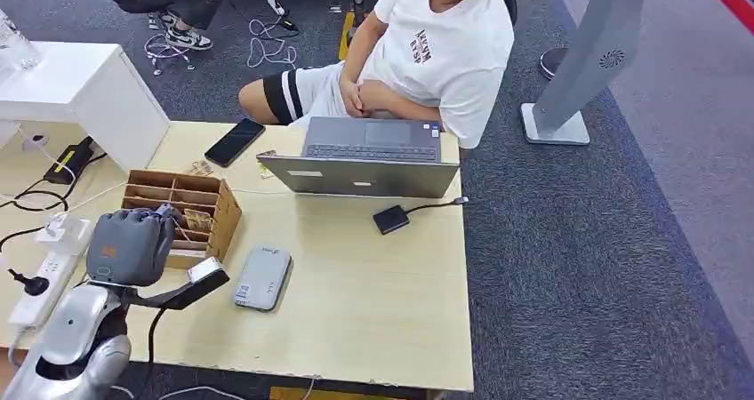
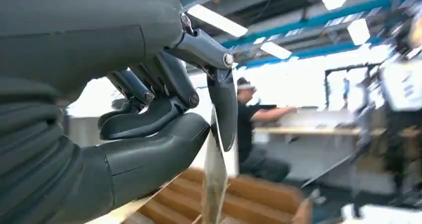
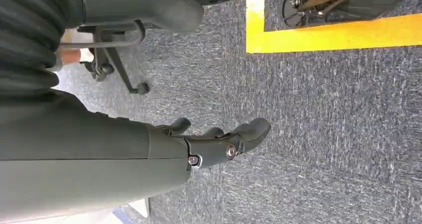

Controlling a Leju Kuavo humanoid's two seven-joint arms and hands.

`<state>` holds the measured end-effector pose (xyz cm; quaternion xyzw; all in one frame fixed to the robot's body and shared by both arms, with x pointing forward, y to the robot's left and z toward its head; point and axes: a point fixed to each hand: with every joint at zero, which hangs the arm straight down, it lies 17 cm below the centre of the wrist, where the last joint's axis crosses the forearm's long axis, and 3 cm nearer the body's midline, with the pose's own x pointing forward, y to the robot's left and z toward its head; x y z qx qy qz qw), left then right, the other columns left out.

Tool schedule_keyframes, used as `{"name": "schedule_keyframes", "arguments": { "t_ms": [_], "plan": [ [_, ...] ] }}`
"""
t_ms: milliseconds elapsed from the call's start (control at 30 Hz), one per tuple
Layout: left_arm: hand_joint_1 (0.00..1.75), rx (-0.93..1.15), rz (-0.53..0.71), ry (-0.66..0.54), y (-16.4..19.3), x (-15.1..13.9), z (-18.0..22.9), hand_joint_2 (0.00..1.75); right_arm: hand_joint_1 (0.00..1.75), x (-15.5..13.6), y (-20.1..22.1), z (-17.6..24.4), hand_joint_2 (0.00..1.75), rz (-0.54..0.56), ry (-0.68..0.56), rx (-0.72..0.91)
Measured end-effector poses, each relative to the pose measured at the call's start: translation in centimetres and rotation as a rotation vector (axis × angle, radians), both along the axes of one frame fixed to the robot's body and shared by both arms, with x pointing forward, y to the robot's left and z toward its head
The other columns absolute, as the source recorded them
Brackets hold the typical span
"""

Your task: Pass the card to the sensor for recognition and then transmit it.

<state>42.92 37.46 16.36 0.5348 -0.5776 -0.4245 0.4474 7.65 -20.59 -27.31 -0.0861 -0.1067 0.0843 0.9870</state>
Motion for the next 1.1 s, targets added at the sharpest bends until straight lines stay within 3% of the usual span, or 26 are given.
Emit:
{"name": "schedule_keyframes", "arguments": {
  "t_ms": [267,533,733,833,1100],
  "plan": [
    [1.75,-0.026,-0.045,-0.058,-1.7,0.0,2.2,1.75,0.00,0.0,0.0,0.0,1.75,-0.020,0.002,0.008],
    [1.75,-0.072,-0.078,-0.210,-3.1,3.6,9.2,1.75,0.00,0.5,0.3,0.1,1.75,-0.011,-0.010,0.021],
    [1.75,0.024,0.034,-0.372,0.5,10.2,17.4,1.75,0.00,1.3,0.6,0.2,1.75,0.042,-0.024,0.025],
    [1.75,0.069,0.104,-0.388,3.1,13.7,20.0,1.75,0.00,1.4,0.8,0.2,1.75,0.056,-0.024,0.033],
    [1.75,0.084,0.186,-0.301,6.6,17.2,18.4,1.75,0.00,1.5,0.7,0.2,1.75,0.053,-0.025,0.037]
  ]
}}
